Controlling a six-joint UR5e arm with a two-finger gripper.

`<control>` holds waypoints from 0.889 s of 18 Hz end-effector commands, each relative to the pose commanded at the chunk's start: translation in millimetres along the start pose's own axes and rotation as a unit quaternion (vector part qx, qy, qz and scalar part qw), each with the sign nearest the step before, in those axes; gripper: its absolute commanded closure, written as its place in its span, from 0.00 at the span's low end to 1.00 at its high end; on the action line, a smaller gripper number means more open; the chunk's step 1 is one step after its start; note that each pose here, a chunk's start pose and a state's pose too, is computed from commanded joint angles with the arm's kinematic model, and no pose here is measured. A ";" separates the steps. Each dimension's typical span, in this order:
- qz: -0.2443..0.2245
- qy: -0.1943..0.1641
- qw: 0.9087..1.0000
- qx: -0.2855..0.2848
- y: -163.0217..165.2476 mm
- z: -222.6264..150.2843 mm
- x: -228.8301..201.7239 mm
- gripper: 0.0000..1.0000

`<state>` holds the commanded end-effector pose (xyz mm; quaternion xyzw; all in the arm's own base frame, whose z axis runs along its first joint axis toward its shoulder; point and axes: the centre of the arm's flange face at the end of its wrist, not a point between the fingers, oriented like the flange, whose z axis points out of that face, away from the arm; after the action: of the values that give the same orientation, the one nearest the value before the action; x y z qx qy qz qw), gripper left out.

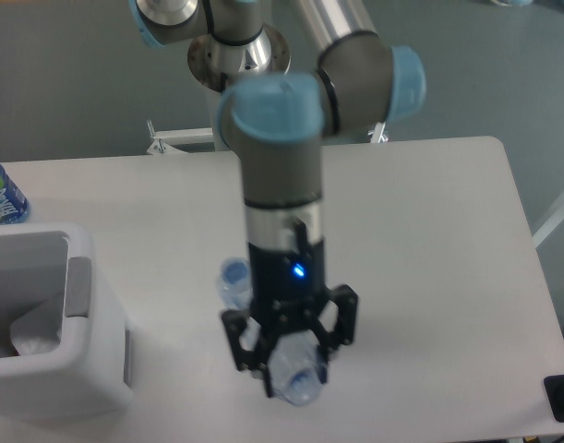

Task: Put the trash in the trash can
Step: 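Lift the bottle and carry it over the white bin, lowering it in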

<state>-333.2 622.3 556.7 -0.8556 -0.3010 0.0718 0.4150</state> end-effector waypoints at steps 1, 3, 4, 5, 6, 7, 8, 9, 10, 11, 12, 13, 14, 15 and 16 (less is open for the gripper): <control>0.006 0.005 1.000 0.017 -5.6 -9.9 10.2 0.36; 0.023 0.020 0.999 0.030 -9.3 -20.8 37.3 0.36; 0.041 0.026 0.998 0.033 -8.6 -26.2 48.4 0.36; 0.062 0.032 0.997 0.032 -5.7 -28.8 60.9 0.36; 0.075 0.039 0.996 0.033 -2.8 -31.2 74.3 0.36; 0.081 0.043 0.995 0.033 -0.7 -33.5 84.5 0.36; 0.084 0.047 0.995 0.035 0.2 -35.0 90.8 0.36; 0.087 0.051 0.994 0.045 -1.4 -41.3 96.7 0.36; 0.090 0.055 0.992 0.063 -3.4 -47.2 102.5 0.36; 0.094 0.060 0.990 0.083 -4.5 -53.0 111.0 0.36; 0.098 0.064 0.988 0.101 -6.3 -56.8 116.7 0.36; 0.101 0.072 0.986 0.112 -5.9 -60.7 126.2 0.35; 0.106 0.080 0.985 0.113 -2.0 -62.4 139.2 0.35; 0.108 0.083 0.984 0.114 -0.5 -63.5 144.2 0.35; 0.110 0.086 0.984 0.113 1.1 -64.4 149.2 0.35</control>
<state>-188.0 664.5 616.4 -0.8341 -0.1575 0.0765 0.5231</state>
